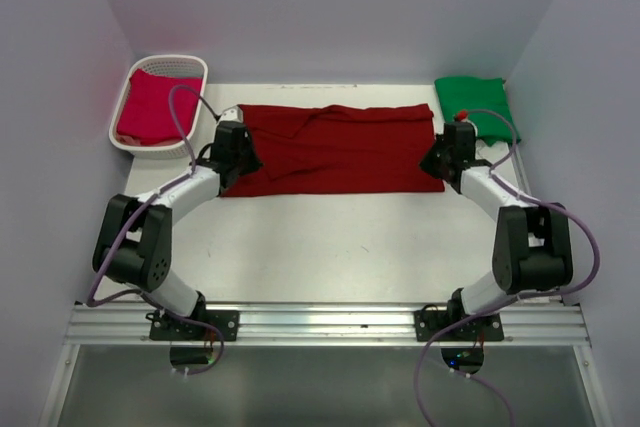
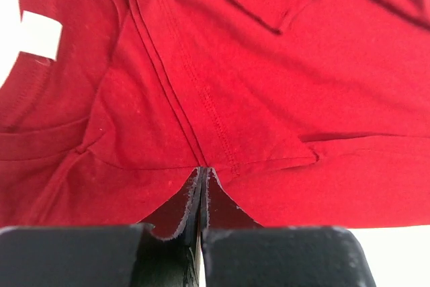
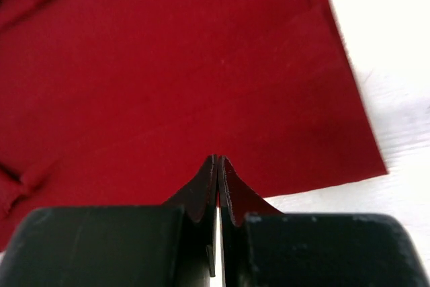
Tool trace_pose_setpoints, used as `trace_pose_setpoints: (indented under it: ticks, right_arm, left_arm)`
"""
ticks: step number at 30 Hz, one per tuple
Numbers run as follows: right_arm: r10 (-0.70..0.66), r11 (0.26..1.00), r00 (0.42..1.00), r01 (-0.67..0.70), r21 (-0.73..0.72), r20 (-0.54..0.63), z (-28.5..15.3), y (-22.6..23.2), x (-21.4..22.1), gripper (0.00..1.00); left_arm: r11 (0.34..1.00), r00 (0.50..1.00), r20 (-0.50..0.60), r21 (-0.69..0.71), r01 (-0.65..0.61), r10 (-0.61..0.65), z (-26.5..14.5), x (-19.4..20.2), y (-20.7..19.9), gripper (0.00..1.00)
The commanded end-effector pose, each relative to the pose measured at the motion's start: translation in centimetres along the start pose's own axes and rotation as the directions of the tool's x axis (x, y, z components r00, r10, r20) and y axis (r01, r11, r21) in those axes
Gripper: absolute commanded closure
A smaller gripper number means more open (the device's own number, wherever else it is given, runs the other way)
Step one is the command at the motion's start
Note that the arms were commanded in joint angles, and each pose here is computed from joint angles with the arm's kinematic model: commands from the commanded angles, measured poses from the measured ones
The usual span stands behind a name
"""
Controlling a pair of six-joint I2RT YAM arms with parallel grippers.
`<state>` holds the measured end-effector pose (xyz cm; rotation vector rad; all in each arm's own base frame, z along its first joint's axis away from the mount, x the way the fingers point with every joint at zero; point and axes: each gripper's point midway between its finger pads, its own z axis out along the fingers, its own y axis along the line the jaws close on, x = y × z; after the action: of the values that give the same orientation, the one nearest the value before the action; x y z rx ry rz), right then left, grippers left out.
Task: Fold and stack the t-shirts
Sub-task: Fold the tshirt
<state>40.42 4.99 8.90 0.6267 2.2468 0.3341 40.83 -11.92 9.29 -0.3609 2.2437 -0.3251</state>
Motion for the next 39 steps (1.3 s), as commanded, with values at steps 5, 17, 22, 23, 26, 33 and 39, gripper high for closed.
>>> trace_pose_setpoints:
  ticks: [5,17,22,23,26,33,39]
  right_arm:
    - [-0.052,0.999,0.985,0.051,-0.010,-0.163,2.9,0.0,5.0,1.00]
    - [-0.128,0.986,0.972,0.146,0.077,-0.197,2.2,-1.8,7.0,1.00]
    - [-0.139,0.970,0.961,0.181,0.163,-0.239,0.8,-4.1,8.1,1.00]
    - [-0.140,0.964,0.954,0.193,0.185,-0.266,0.3,-4.7,8.5,1.00]
    - [-0.140,0.945,0.937,0.223,0.238,-0.320,-0.6,-6.0,9.3,1.00]
    - [-0.130,0.927,0.904,0.257,0.272,-0.408,-2.4,-8.0,11.7,1.00]
    - [-0.109,0.923,0.878,0.264,0.282,-0.466,-3.5,-9.5,14.2,1.00]
  left_arm:
    - [0.998,0.999,0.050,0.064,0.004,-0.007,2.8,0.2,-0.4,1.00]
    - [0.999,0.997,-0.071,0.039,-0.025,0.028,5.8,5.3,1.6,1.00]
    - [0.999,0.982,-0.189,-0.043,-0.020,0.011,4.0,8.8,3.9,1.00]
    - [0.998,0.978,-0.210,-0.058,-0.019,0.006,3.6,9.1,4.2,1.00]
    - [0.985,0.949,-0.314,-0.172,-0.030,-0.026,2.0,11.0,6.2,1.00]
    - [0.980,0.869,-0.484,-0.198,0.009,-0.106,-2.0,16.5,7.4,1.00]
    - [0.982,0.833,-0.536,-0.184,0.039,-0.134,-4.6,18.2,7.2,1.00]
